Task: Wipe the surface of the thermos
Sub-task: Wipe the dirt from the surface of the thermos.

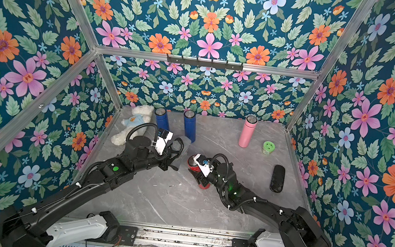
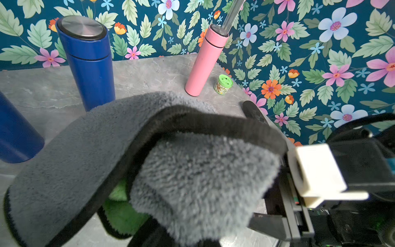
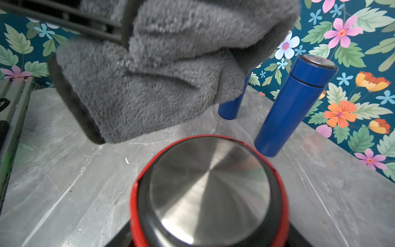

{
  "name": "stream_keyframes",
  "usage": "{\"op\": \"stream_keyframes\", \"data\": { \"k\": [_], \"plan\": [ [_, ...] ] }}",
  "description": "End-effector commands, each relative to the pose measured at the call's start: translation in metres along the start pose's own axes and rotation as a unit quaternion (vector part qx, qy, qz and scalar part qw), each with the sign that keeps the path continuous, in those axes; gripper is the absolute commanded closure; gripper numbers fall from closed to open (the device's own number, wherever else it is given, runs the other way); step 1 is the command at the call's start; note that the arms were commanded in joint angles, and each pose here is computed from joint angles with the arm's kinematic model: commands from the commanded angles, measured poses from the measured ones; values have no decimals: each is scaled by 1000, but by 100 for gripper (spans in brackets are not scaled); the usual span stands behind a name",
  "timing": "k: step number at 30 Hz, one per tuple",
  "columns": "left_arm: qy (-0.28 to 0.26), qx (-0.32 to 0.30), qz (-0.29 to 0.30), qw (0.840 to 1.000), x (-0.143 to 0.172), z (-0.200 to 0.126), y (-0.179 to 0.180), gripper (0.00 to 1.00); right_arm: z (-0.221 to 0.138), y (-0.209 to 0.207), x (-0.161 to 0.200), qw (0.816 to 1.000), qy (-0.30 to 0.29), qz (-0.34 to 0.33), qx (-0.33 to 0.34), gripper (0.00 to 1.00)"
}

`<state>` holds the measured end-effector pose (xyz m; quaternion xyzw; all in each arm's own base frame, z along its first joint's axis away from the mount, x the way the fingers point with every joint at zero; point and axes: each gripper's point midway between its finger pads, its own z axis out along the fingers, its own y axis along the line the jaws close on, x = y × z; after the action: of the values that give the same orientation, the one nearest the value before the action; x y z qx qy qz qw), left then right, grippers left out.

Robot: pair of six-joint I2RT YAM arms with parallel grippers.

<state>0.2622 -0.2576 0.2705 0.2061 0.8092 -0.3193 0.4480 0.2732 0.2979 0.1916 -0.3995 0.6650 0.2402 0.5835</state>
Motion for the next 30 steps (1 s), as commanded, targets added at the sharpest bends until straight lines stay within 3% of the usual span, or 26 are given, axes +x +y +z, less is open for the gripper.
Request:
{"op": "stream_keyframes", "data": {
  "k": [1, 8, 17, 25, 30],
  "plan": [
    [5, 9, 16, 1000, -8, 0, -6, 100, -4, -7, -29, 997, -73, -3, 18, 100],
    [10, 27, 21, 999, -20, 6, -16, 100, 4, -3, -16, 996, -87, 13, 13, 100],
    [40, 20, 23, 999, -16, 14, -14, 100, 11, -2, -4, 988, -151, 22, 20, 100],
    [62, -4, 40, 997, -20, 16, -14, 100, 31, -1, 19, 991, -122, 46, 21, 100],
    [111, -42, 72, 990, -3, 31, -20, 100, 33, -3, 17, 991, -125, 47, 25, 100]
  ]
}}
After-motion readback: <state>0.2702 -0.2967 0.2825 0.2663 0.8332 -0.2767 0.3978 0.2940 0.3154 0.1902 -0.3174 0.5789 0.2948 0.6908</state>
